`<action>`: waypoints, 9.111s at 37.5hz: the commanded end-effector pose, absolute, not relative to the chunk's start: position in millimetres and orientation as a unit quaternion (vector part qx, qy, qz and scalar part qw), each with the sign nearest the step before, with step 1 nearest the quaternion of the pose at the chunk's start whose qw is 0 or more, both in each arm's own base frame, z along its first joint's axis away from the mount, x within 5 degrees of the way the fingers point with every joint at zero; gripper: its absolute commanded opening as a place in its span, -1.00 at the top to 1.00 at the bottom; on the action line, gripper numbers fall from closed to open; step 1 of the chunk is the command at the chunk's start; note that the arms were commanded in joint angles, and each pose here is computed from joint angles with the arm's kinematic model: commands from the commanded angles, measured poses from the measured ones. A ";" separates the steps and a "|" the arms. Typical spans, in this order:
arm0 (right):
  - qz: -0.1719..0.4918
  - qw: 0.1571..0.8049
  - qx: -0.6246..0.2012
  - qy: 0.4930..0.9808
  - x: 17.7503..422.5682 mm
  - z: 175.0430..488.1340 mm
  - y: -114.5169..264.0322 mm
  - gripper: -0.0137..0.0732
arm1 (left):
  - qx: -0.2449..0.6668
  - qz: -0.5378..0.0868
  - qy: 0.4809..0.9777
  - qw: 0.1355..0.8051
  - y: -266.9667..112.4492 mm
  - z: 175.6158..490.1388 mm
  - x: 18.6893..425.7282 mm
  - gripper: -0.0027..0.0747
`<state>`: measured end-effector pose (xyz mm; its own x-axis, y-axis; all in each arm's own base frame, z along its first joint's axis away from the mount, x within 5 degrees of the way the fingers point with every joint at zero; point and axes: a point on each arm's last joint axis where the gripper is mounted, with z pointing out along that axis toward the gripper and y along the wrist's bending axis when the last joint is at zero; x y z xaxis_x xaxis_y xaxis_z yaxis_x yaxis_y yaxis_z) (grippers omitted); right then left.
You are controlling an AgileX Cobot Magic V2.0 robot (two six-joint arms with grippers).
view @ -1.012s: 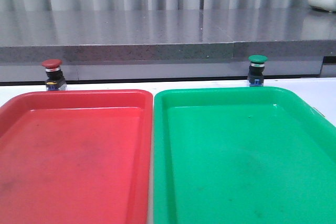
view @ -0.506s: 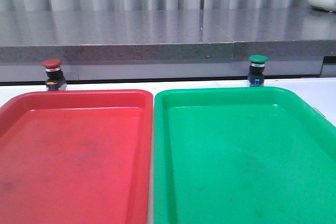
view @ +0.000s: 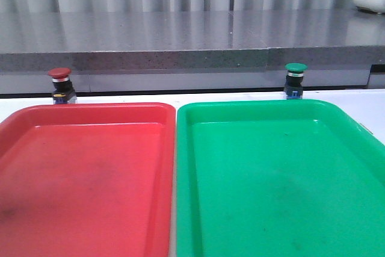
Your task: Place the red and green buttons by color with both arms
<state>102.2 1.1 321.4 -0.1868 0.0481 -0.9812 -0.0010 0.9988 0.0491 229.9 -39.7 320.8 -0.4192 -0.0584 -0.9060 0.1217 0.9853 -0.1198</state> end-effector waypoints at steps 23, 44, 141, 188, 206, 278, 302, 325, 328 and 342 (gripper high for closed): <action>0.015 0.680 0.013 0.733 103.8 340.5 0.5 -0.80 | 0.051 -0.022 0.942 0.330 -73.1 272.3 445.2 -0.42; 0.015 0.680 0.013 0.733 103.8 340.5 0.5 -0.80 | 0.033 -0.019 0.937 0.347 -59.2 240.4 473.6 -0.42; 0.015 0.680 0.013 0.733 103.8 340.5 0.5 -0.80 | 0.029 -0.058 0.847 0.528 -37.7 361.7 255.4 0.98; 0.016 0.696 0.012 0.718 128.2 342.2 0.7 -0.80 | -0.008 -0.085 0.688 0.721 -3.9 307.0 25.4 0.98; 0.014 0.587 0.013 0.810 279.4 322.3 2.2 -0.80 | -0.008 -0.085 0.688 0.721 -3.9 307.0 25.4 0.98; 0.089 0.423 -0.018 0.901 390.2 342.9 87.3 0.34 | -0.008 -0.085 0.688 0.721 -3.9 307.0 25.4 0.98; 0.116 0.352 -0.122 0.921 275.6 232.5 131.9 0.34 | -0.008 -0.085 0.688 0.721 -3.9 307.0 25.4 0.98; 0.123 0.350 -0.113 0.922 268.5 241.8 129.3 -0.66 | -0.008 -0.085 0.688 0.721 -3.9 307.0 25.4 0.98; 0.133 0.378 -0.111 0.909 263.1 260.1 126.7 -0.68 | -0.008 -0.085 0.688 0.721 -3.9 307.0 25.4 0.98; 0.144 0.489 -0.066 0.858 260.6 341.0 96.5 0.40 | -0.008 -0.085 0.688 0.721 -3.9 307.0 25.4 0.98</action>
